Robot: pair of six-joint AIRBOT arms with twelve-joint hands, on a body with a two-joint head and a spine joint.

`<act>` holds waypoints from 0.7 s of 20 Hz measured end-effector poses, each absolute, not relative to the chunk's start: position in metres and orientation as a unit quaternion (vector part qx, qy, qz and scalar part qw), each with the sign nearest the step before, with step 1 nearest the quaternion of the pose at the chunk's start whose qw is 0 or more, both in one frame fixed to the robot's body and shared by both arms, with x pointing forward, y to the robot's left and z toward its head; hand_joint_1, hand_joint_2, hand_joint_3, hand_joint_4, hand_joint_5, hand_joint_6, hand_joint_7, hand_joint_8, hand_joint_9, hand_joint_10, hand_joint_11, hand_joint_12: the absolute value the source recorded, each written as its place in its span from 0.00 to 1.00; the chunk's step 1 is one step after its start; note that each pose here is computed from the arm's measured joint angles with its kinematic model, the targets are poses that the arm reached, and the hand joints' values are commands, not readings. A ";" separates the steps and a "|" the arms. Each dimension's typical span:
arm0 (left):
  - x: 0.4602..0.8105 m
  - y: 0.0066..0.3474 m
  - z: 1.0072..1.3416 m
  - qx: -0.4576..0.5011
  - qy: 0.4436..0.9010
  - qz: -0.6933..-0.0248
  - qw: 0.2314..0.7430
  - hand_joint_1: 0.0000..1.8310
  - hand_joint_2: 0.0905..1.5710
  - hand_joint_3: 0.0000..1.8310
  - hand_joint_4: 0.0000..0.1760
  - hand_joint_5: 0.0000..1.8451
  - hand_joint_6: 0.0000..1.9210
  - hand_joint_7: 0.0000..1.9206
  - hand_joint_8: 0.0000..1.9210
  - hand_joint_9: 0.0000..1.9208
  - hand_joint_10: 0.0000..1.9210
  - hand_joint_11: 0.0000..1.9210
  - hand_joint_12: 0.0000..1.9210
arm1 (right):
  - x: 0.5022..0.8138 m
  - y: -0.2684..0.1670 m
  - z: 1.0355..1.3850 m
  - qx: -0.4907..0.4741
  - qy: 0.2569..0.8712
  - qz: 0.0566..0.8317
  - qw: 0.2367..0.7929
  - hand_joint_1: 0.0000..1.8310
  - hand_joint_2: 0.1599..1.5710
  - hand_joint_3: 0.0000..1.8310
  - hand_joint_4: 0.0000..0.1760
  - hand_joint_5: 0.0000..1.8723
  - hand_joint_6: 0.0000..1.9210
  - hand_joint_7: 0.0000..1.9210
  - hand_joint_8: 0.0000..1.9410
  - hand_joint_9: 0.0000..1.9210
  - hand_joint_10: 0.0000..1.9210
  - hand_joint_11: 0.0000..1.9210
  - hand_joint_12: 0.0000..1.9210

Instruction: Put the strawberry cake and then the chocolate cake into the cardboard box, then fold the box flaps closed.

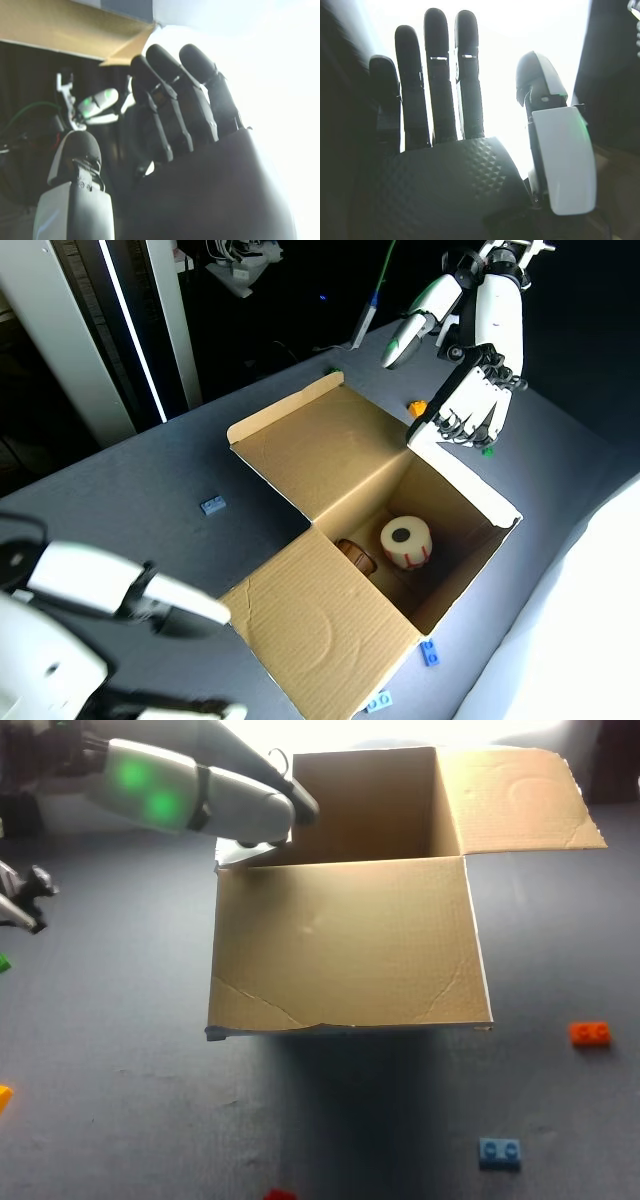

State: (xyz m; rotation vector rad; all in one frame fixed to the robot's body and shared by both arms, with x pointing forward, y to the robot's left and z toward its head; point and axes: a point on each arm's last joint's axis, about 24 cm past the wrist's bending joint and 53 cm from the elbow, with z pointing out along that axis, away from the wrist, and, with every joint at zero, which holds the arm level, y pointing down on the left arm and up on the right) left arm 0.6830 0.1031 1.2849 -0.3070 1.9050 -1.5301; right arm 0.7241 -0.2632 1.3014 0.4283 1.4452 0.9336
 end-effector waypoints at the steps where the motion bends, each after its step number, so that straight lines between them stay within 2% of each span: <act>1: 0.683 0.100 1.285 -0.120 0.725 -0.594 0.328 0.21 0.73 0.00 0.00 0.38 0.00 0.38 0.26 0.28 0.55 0.12 0.84 | 0.725 -0.266 1.295 0.186 0.636 0.400 0.633 0.17 0.76 0.00 0.00 0.47 0.05 0.43 0.24 0.26 0.61 0.12 0.94; 3: 0.684 0.097 1.282 -0.118 0.722 -0.599 0.326 0.22 0.73 0.00 0.00 0.37 0.00 0.37 0.26 0.27 0.56 0.10 0.84 | 0.725 -0.268 1.286 0.173 0.639 0.383 0.644 0.17 0.76 0.00 0.00 0.47 0.04 0.42 0.25 0.25 0.62 0.10 0.94; 8: 0.688 0.098 1.265 -0.138 0.724 -0.597 0.315 0.22 0.73 0.00 0.00 0.37 0.00 0.36 0.28 0.26 0.58 0.10 0.85 | 0.725 -0.228 1.252 0.111 0.666 0.358 0.644 0.20 0.76 0.00 0.00 0.49 0.03 0.43 0.25 0.27 0.62 0.13 0.96; 10: 0.688 0.096 1.259 -0.148 0.722 -0.603 0.306 0.24 0.73 0.00 0.00 0.37 0.00 0.35 0.28 0.25 0.58 0.10 0.85 | 0.725 -0.220 1.252 0.106 0.662 0.363 0.648 0.20 0.75 0.00 0.00 0.49 0.03 0.44 0.24 0.28 0.58 0.13 0.93; 13: 0.688 0.096 1.252 -0.166 0.718 -0.609 0.295 0.22 0.73 0.00 0.00 0.37 0.00 0.34 0.31 0.25 0.59 0.10 0.86 | 0.726 -0.201 1.249 0.096 0.659 0.372 0.646 0.24 0.74 0.00 0.00 0.50 0.03 0.45 0.25 0.29 0.63 0.13 0.95; 14: 0.687 0.096 1.250 -0.172 0.717 -0.610 0.290 0.22 0.73 0.00 0.00 0.37 0.00 0.34 0.30 0.25 0.57 0.10 0.85 | 0.725 -0.189 1.244 0.092 0.663 0.378 0.640 0.24 0.74 0.00 0.00 0.51 0.03 0.43 0.30 0.28 0.65 0.13 0.95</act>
